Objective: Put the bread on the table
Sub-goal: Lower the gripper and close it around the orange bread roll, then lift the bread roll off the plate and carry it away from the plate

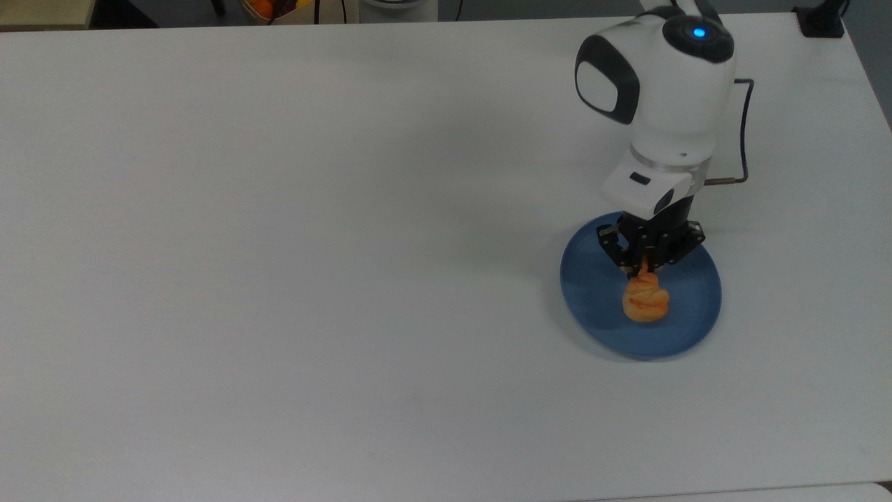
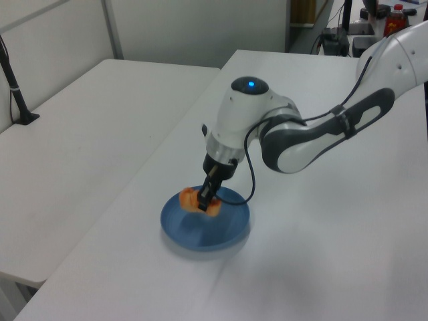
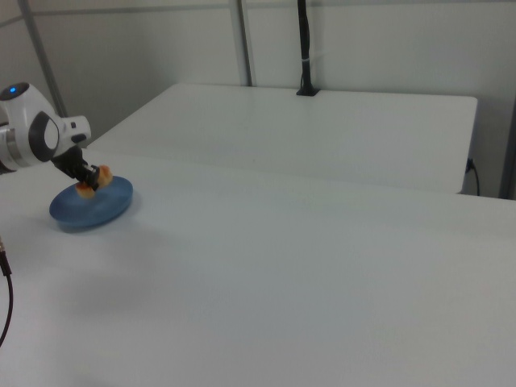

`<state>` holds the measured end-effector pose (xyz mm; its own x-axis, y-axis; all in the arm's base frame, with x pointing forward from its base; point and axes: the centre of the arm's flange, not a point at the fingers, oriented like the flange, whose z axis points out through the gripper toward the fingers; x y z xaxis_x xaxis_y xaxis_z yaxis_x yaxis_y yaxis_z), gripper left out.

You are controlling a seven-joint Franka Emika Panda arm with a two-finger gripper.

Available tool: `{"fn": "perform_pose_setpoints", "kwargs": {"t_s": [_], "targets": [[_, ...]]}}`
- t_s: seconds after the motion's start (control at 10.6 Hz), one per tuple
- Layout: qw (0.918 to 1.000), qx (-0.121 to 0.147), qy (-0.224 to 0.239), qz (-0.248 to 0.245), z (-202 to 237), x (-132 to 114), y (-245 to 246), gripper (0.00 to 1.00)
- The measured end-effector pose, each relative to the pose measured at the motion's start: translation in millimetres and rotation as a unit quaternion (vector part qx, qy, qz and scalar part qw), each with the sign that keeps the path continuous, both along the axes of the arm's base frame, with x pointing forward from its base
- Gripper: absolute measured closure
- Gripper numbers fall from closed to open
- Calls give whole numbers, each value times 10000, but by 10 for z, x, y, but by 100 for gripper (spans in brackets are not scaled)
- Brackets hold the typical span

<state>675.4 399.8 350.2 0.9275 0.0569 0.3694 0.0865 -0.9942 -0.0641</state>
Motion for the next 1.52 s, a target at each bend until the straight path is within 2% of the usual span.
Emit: {"fn": "perform_pose_setpoints", "kwargs": {"t_s": [0.38, 0.85, 1.23, 1.52], "targets": [[9998, -91, -48, -165, 989, -29, -463, 86], [9985, -452, 77, -313, 2004, -149, -1992, 88], [9955, -700, 255, -581, 2087, -190, -3627, 88], [9961, -556, 400, -551, 2119, -324, -4901, 88]]}}
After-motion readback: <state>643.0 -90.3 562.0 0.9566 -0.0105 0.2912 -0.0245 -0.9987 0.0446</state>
